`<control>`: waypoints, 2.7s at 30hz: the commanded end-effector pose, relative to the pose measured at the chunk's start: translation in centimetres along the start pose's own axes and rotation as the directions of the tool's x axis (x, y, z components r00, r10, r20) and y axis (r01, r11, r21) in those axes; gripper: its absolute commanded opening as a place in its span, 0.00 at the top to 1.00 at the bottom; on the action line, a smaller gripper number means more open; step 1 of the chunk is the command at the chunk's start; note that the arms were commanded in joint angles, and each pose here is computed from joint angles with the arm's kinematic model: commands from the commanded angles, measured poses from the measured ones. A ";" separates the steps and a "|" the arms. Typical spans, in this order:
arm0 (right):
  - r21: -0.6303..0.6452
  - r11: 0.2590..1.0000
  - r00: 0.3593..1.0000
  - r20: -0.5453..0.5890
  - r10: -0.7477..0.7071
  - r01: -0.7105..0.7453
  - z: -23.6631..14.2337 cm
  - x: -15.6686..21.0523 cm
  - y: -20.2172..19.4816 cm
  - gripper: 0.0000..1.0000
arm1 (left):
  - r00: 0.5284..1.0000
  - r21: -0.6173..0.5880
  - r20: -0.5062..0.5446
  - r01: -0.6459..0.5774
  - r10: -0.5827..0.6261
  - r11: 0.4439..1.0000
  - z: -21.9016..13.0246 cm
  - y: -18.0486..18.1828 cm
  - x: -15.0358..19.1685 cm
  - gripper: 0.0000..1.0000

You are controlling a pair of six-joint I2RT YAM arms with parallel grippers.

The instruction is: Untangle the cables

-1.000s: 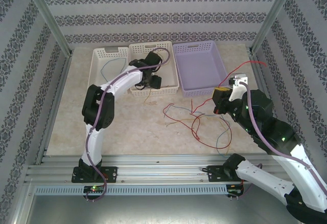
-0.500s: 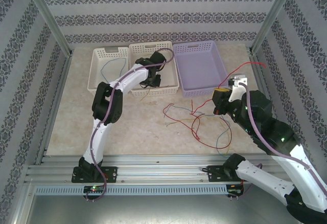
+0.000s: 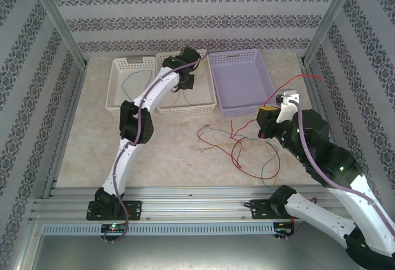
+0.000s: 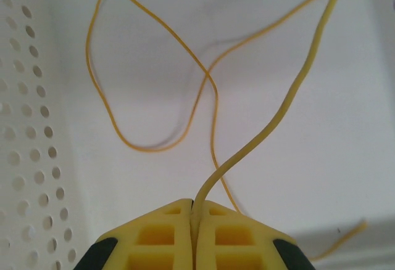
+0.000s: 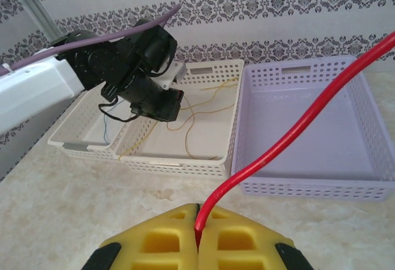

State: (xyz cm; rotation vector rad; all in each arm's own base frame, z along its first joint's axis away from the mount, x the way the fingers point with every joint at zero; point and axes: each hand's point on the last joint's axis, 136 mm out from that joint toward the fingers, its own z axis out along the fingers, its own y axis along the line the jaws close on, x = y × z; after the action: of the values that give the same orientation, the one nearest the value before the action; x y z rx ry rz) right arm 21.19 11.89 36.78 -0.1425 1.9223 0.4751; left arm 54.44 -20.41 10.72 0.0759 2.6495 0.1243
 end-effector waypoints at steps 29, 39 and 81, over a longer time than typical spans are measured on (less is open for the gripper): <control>0.024 0.999 0.999 -0.042 -0.030 0.031 1.9 1.0 -0.3 1.00 | 0.997 -0.027 0.073 -0.002 0.004 1.000 4.6 1.8 -2.5 0.84; 0.021 1.000 0.999 -0.049 -0.022 0.023 1.7 1.2 -0.2 1.00 | 0.993 -0.002 0.117 -0.006 0.007 1.000 3.0 1.7 -3.9 0.50; 0.478 0.874 0.959 -0.198 0.202 -0.085 19.8 -2.3 -15.7 1.00 | 0.791 0.393 0.531 0.090 -0.305 0.915 -27.3 7.7 4.8 0.00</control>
State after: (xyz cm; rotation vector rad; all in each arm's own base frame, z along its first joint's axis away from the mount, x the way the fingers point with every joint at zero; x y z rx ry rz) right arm 41.58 6.49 27.84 0.2135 2.2970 0.1573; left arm 38.28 -14.97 31.75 -0.0118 2.1129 -0.3600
